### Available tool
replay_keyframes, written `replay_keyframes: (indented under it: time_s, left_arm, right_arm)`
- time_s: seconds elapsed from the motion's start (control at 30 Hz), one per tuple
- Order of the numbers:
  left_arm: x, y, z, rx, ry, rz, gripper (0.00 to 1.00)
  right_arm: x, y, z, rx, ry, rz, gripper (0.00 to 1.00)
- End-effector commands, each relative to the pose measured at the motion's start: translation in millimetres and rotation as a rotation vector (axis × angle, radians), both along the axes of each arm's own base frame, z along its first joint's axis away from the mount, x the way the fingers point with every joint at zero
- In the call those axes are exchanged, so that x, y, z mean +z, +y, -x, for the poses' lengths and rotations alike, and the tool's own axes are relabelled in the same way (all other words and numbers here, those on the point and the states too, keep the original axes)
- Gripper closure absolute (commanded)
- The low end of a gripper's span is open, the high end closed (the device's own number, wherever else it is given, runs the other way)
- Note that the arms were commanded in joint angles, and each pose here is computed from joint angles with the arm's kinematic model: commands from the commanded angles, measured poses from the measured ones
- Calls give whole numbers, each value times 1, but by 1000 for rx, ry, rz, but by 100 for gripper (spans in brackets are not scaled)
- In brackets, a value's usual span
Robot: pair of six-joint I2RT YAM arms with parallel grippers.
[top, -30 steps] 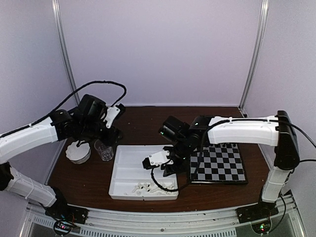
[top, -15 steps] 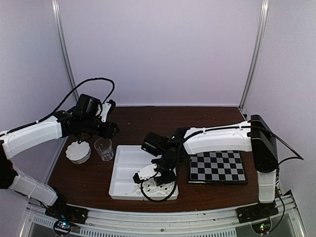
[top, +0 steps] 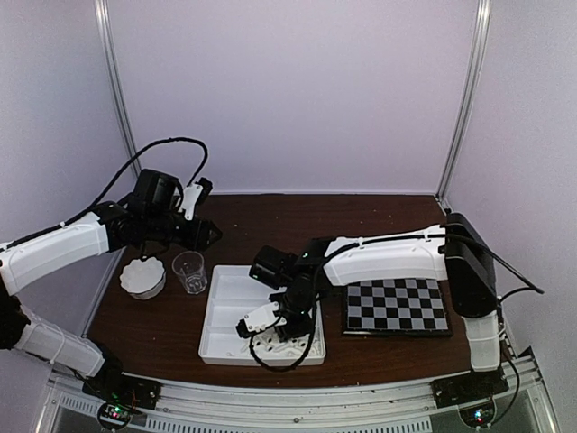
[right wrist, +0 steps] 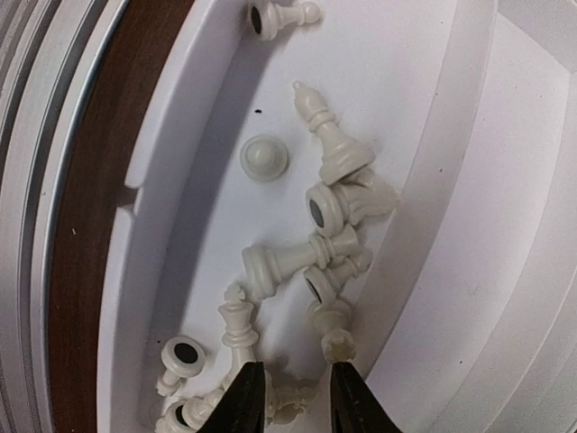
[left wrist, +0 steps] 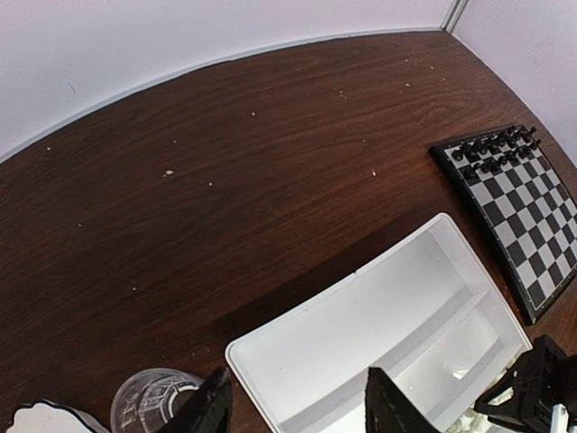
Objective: Set up the chess pieces on the board
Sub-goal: Pick up the rook from the storage box.
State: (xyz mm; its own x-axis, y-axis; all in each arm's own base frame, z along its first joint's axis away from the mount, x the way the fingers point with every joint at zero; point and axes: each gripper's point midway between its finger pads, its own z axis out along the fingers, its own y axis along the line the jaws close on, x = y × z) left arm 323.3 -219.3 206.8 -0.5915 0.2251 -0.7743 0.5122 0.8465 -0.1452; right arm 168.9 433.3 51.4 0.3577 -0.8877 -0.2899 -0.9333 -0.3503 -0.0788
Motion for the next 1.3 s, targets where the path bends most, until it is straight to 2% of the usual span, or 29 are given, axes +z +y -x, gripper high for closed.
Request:
replay_keyframes:
  time_s: [0.0,0.3,0.67,0.87,1.27]
  left_arm:
    - [13,-4,-1,-25,-40,42,49]
    - [16,-5,1,-39,-49,46,50]
    - [21,-5,3,-48,-64,54,50]
    - [27,-3,5,-46,-86,56,50]
    - [35,-1,8,-56,-107,62,50]
  right_arm:
    - [-4,7,-3,-5,-26,8,72]
    - [2,18,0,3,-44,-26,71]
    - [26,1,18,242,-59,2,71]
    - [32,8,21,353,-91,3,68]
    - [16,26,22,499,-151,44,68]
